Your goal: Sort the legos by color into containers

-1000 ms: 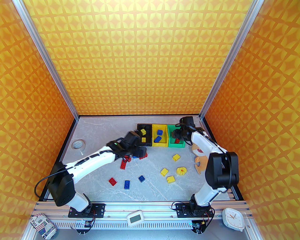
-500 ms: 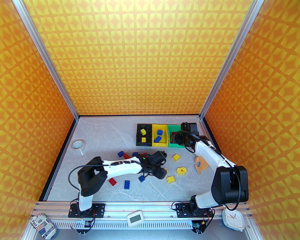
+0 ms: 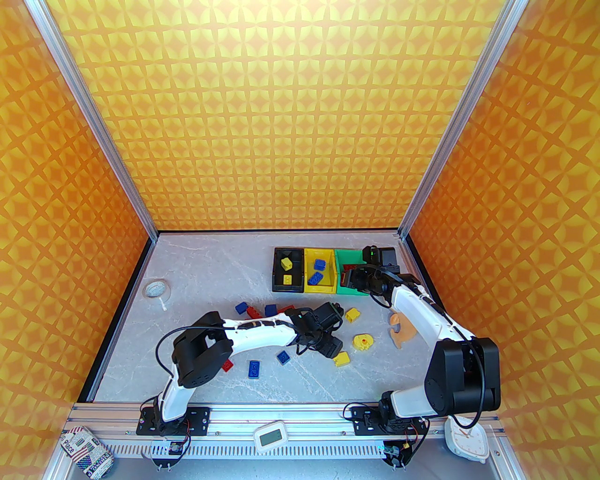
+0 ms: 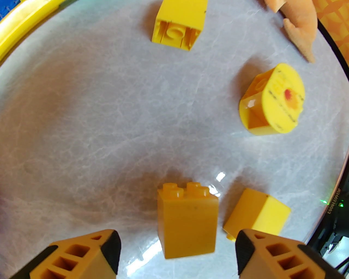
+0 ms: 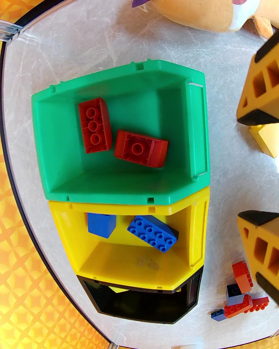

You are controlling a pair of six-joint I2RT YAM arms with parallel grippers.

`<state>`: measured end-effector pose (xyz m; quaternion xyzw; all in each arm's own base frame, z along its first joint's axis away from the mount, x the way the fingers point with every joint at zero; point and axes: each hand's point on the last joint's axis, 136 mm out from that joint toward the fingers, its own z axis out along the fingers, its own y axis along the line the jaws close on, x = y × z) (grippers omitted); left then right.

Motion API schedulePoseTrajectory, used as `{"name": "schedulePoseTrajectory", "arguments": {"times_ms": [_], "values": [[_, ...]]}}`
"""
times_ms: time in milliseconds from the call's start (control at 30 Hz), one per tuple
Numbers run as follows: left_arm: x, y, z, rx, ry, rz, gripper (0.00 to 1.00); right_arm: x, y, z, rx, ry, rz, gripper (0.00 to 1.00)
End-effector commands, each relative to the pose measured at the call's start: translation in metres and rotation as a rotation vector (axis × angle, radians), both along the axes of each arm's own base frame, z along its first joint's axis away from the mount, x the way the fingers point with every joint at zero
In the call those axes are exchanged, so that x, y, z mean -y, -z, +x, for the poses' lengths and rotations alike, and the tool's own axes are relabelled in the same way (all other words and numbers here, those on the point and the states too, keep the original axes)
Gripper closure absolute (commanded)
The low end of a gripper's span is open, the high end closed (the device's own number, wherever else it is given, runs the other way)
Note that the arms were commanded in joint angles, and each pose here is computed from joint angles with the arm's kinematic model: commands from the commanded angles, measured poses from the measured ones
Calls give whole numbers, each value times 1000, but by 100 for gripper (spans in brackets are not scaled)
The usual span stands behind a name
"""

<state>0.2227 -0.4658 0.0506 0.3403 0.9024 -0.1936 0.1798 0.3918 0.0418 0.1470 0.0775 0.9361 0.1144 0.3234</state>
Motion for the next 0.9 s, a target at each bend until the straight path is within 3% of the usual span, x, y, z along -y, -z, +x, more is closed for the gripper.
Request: {"name": "schedulePoseTrajectory", "arguments": {"times_ms": [0, 433, 700, 867], "values": [[7, -2, 3, 1, 12, -2, 28, 0, -4, -6, 7, -1, 14, 43], [-1, 15, 7, 4, -3, 81, 46, 2, -7, -12, 8, 1, 2, 43], [-2, 20, 6, -1, 5, 100, 43, 3, -13, -13, 17, -1, -8, 43], [-2, 25, 6, -6, 4, 108, 49, 3, -12, -13, 16, 2, -9, 43]]}}
